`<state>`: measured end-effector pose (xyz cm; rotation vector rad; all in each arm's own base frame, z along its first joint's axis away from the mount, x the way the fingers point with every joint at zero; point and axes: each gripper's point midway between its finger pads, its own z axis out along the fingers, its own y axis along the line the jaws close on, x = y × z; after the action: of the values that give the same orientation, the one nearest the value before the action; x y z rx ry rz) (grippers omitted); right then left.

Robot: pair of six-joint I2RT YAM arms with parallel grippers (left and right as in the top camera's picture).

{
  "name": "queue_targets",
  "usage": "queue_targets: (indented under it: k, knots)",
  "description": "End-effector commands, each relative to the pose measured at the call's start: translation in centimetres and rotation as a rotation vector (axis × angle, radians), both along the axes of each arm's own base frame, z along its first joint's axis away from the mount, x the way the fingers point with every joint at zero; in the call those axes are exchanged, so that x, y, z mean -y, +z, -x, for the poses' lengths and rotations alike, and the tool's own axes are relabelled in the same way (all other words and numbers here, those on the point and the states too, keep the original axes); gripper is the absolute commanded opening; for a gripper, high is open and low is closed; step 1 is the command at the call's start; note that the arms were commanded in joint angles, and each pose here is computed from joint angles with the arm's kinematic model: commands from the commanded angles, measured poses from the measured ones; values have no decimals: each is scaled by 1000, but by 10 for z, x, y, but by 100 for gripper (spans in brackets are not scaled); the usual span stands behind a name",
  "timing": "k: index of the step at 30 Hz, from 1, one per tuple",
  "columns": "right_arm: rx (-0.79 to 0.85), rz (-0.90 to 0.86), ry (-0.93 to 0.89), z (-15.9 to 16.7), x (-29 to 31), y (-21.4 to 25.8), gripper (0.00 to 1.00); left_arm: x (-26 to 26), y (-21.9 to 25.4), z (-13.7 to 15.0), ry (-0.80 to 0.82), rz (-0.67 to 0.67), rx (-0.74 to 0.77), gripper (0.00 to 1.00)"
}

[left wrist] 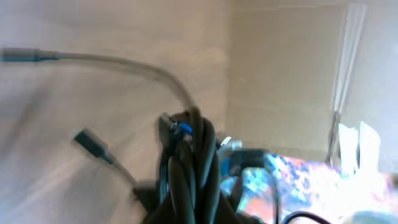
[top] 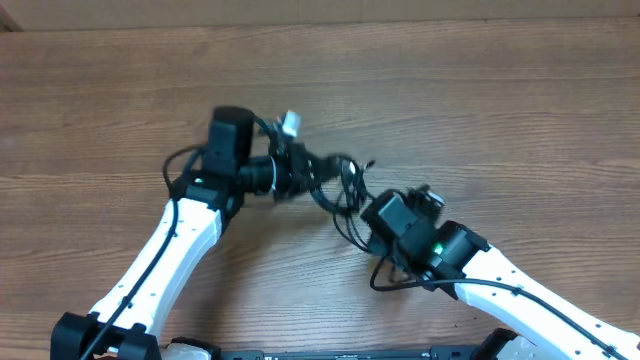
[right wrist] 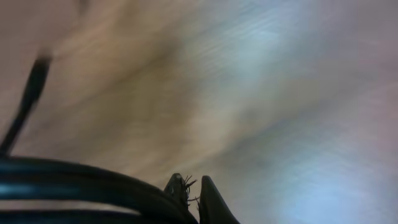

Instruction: Untangle cables

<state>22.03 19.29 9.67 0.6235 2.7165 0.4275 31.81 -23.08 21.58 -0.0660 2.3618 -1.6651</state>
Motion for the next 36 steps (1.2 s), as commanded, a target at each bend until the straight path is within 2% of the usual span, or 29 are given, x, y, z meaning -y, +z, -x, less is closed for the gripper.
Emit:
queue_targets:
  k: [1,4,6,10,12,17,21,24,31,33,36]
  knots:
    - [-6,-150,311,15,-44,5,6,-3,56,-1,-54,98,216,5]
    - [106,-318,383,0,-80,34,14,-2,68,-5,-34,138,204,4]
    - [196,-392,383,-14,-95,54,25,-2,69,-5,-27,147,177,4]
    - [356,-506,347,-39,-110,92,24,0,75,-5,-10,190,87,5]
    - [400,-509,330,-46,-111,99,24,-1,88,-9,2,227,102,5]
    - [353,-381,336,-42,-95,73,24,-17,160,-18,55,396,309,4]
    - [224,-163,268,-31,-53,30,24,-38,199,-17,99,490,440,4]
    - [123,-26,149,-24,-13,7,24,-49,196,-23,119,472,443,4]
    - [73,-5,37,-32,15,1,31,-46,169,-16,16,358,477,4]
    - [61,-28,24,-34,18,2,39,-44,164,-11,-26,334,504,4]
    - [22,-49,-5,-33,28,6,70,-38,151,9,-177,277,617,4]
